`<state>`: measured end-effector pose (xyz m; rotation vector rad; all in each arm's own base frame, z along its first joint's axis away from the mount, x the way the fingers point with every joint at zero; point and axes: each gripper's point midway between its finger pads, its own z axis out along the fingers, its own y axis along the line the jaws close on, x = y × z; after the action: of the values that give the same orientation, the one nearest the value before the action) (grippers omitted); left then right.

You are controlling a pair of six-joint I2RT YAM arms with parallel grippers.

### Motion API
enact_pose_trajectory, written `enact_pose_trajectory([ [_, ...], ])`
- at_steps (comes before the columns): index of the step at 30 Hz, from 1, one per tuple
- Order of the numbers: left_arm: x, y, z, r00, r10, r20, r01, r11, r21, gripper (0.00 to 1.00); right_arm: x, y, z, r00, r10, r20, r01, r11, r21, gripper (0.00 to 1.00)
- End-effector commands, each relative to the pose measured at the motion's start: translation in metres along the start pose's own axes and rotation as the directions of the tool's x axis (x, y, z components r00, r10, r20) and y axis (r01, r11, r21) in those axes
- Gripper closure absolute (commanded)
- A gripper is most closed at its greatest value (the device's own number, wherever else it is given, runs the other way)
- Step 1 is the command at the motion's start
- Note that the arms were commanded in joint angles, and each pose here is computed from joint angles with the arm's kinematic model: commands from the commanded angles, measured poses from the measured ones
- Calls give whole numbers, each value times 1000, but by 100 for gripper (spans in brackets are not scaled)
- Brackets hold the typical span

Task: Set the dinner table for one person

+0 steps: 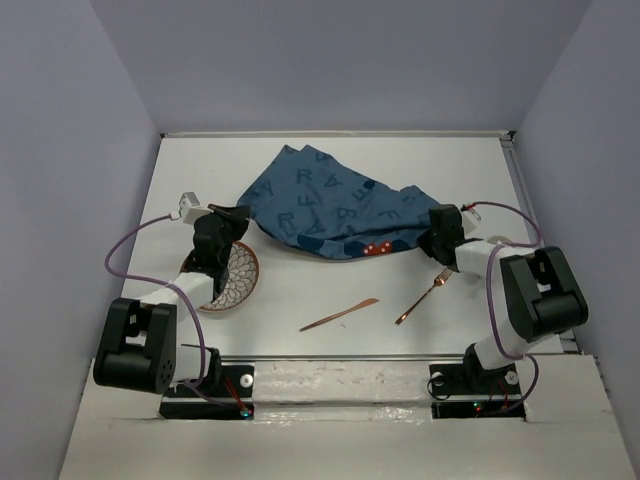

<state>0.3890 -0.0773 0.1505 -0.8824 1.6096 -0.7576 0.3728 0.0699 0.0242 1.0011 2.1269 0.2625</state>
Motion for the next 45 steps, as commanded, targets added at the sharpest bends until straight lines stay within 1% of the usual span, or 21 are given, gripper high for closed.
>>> enact_pose_trajectory([
  [1, -18, -24, -5, 997, -15, 75, 10, 997, 77, 100, -6, -13, 7, 1000, -9, 20, 7, 998, 65, 99],
  [5, -25, -38, -6, 996, -23, 85, 13, 993, 115, 100, -25, 1, -3, 996, -48, 74, 46, 999, 22, 100],
  [8, -41, -74, -13, 994, -34, 108, 11, 980, 199, 100, -66, 32, -34, 977, -95, 190, 110, 991, -69, 100],
  [9, -46, -84, -16, 993, -29, 115, 4, 978, 211, 100, -80, 42, -47, 962, -141, 233, 166, 981, -95, 100],
  [10, -57, -100, -23, 990, -20, 141, -15, 970, 244, 100, -108, 66, -79, 941, -119, 316, 179, 970, -167, 100],
  [11, -72, -128, -28, 985, -26, 171, -26, 956, 293, 100, -122, 75, -96, 927, -126, 353, 201, 962, -186, 100],
  [13, -92, -162, -47, 976, -26, 218, -54, 935, 350, 100, -168, 105, -154, 869, -117, 480, 262, 933, -247, 100],
  [15, -117, -203, -67, 961, -29, 277, -92, 905, 415, 100, -190, 113, -188, 832, -158, 532, 321, 919, -229, 100],
  [19, -164, -271, -115, 927, -78, 368, -142, 834, 533, 100, -248, 142, -285, 738, -97, 668, 371, 884, -283, 100],
  [21, -176, -290, -131, 919, -82, 385, -164, 810, 563, 100, -263, 150, -313, 707, -96, 700, 399, 872, -284, 100],
  [23, -180, -297, -137, 916, -86, 393, -171, 801, 574, 100, -271, 154, -324, 692, -95, 715, 407, 870, -278, 100],
  [26, -185, -300, -140, 908, -84, 412, -184, 802, 568, 100, -279, 157, -333, 675, -102, 731, 418, 869, -264, 100],
  [29, -182, -291, -124, 912, -70, 403, -173, 827, 535, 100, -281, 164, -326, 675, -116, 728, 425, 868, -256, 100],
  [36, -173, -270, -71, 932, -24, 363, -160, 869, 467, 100, -289, 188, -264, 696, -194, 692, 445, 872, -203, 100],
  [37, -171, -263, -55, 936, -12, 353, -156, 882, 444, 100, -300, 193, -263, 694, -179, 697, 446, 868, -221, 100],
  [38, -175, -271, -53, 934, -8, 358, -166, 876, 453, 100, -303, 198, -239, 715, -189, 674, 440, 870, -222, 100],
  [39, -173, -265, -35, 938, 9, 346, -166, 888, 428, 100, -321, 205, -244, 707, -164, 688, 441, 863, -247, 100],
  [40, -173, -267, -26, 941, 14, 337, -166, 889, 427, 100, -316, 206, -224, 727, -178, 663, 432, 869, -241, 100],
  [41, -180, -282, -26, 942, 12, 337, -173, 874, 454, 100, -331, 216, -217, 736, -162, 657, 432, 860, -272, 100],
  [43, -184, -282, -5, 945, 24, 327, -174, 882, 438, 100, -348, 224, -217, 730, -156, 666, 437, 855, -279, 100],
  [45, -196, -302, -5, 946, 23, 323, -182, 864, 470, 100, -372, 242, -229, 707, -139, 694, 450, 845, -289, 100],
])
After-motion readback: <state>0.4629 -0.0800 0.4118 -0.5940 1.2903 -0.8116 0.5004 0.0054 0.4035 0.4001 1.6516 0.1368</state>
